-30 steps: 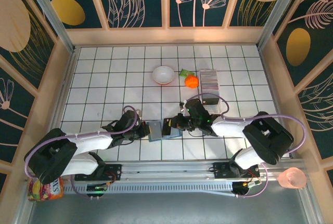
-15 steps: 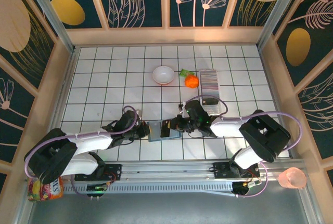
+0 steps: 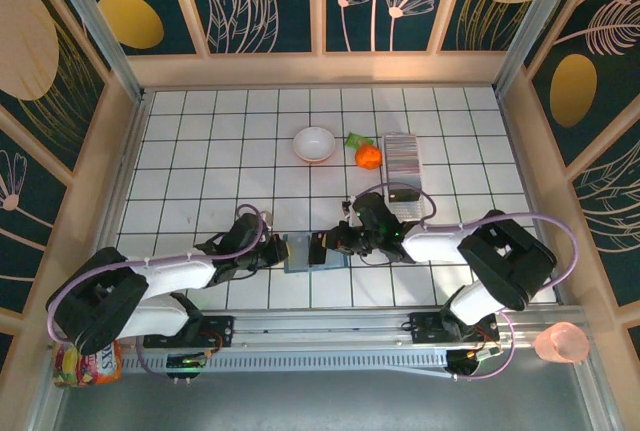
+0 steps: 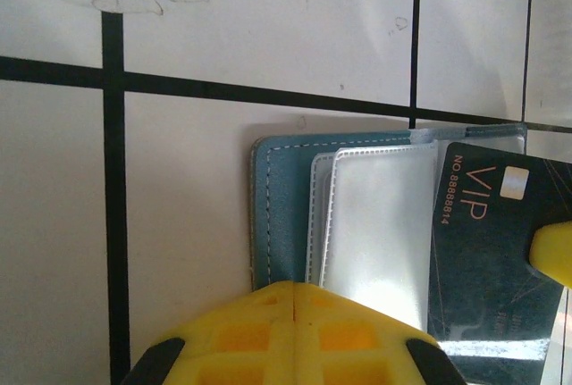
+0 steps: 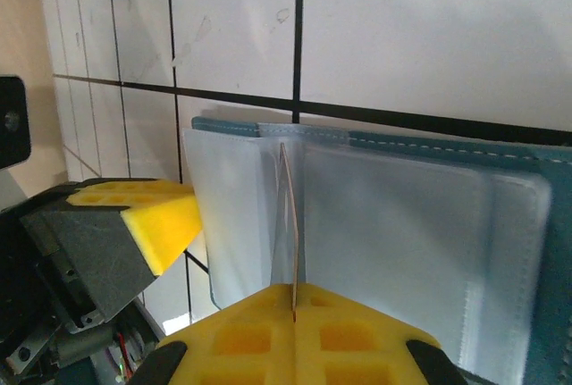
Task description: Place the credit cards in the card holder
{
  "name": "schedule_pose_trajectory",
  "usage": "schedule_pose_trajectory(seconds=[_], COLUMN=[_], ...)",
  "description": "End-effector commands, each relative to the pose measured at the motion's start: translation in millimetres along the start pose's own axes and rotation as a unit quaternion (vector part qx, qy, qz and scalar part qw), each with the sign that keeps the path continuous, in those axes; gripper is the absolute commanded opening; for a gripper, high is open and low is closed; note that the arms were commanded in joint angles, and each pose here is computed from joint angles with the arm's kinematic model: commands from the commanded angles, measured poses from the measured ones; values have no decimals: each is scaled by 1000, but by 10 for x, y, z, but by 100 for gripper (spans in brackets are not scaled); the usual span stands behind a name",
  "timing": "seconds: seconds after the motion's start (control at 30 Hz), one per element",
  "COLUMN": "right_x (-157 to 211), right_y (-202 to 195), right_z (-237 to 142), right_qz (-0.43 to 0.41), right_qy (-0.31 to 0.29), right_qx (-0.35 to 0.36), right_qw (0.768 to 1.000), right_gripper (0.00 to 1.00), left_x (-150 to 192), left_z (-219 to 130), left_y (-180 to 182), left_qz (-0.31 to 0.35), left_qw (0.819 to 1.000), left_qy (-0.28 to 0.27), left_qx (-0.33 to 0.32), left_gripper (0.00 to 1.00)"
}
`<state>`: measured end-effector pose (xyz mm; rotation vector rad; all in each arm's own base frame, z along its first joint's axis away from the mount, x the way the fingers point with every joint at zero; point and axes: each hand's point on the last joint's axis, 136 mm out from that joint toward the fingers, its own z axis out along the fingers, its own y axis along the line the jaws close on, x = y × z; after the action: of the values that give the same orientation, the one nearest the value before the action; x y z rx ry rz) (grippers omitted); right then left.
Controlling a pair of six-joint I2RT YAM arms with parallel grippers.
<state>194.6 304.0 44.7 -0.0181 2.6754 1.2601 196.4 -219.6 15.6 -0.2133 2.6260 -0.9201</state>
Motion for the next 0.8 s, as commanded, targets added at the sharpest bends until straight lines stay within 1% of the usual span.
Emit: schedule_pose_trajectory(seconds=[0.0, 0.33, 0.77], right_x=[-102, 3, 109], right_y=[-7, 81, 205], right_z=[-59, 62, 163], right_qz=[-3, -4, -19], right_qy=[-27, 5, 41], right_qx=[21, -8, -26], right_qw=[999, 1000, 999], right_gripper=[0, 0, 0], left_x=[59, 73, 74], left_z=[-13, -20, -15], left_y=[85, 101, 115], left_qz=[2, 1, 1], left_qw=[1000, 1000, 1000], left_qy=[5, 5, 4], left_qx=[-9, -9, -10], left_gripper=[0, 0, 0])
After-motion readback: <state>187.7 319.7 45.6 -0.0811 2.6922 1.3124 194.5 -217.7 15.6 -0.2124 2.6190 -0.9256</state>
